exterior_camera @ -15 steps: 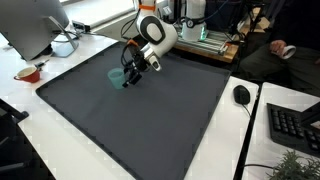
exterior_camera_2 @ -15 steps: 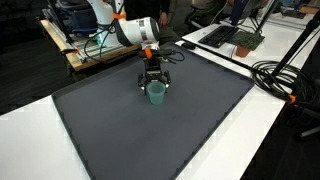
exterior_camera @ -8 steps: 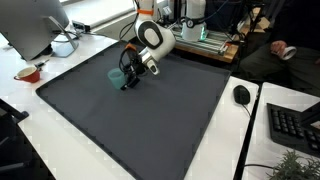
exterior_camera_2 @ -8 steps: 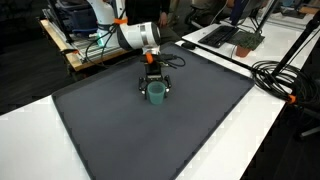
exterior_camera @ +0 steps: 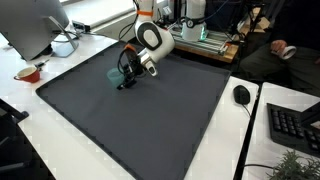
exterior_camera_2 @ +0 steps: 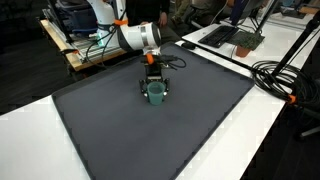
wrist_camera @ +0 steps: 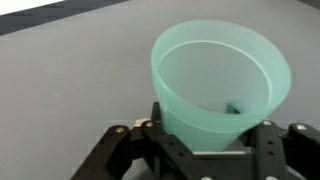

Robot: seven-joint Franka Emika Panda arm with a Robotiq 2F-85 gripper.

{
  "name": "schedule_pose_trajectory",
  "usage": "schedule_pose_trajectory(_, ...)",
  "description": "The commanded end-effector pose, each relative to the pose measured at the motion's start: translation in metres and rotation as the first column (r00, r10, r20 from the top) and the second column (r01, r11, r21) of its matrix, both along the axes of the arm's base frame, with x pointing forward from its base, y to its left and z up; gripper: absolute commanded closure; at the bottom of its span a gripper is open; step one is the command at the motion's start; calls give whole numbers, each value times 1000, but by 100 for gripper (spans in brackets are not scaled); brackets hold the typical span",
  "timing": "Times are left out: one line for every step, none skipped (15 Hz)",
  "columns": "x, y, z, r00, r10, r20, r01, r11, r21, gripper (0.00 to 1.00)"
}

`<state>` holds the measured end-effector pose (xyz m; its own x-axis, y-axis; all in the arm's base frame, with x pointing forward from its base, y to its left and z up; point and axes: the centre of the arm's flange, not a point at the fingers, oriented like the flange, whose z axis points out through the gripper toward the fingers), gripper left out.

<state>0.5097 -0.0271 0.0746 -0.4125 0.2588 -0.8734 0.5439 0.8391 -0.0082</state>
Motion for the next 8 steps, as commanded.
schedule_pose_trajectory(5,0,-2,1000,-17,-4,16,999,-32,58)
schedule_pose_trajectory(4,0,-1,1000,-19,-4,19,999,-33,58)
schedule_pose_trajectory(2,1,1,1000,-21,-2,21,999,-30,58)
schedule_pose_trajectory(1,2,1,1000,-22,2,22,999,-23,58)
schedule_pose_trajectory(-2,4,3,1000,-23,4,23,1000,-18,58)
schedule_pose_trajectory(-3,5,5,1000,-24,4,25,1000,-15,58)
schedule_pose_trajectory(-6,6,8,1000,-25,5,25,1000,-6,58)
schedule_pose_trajectory(-8,8,11,1000,-27,5,27,1000,-3,58)
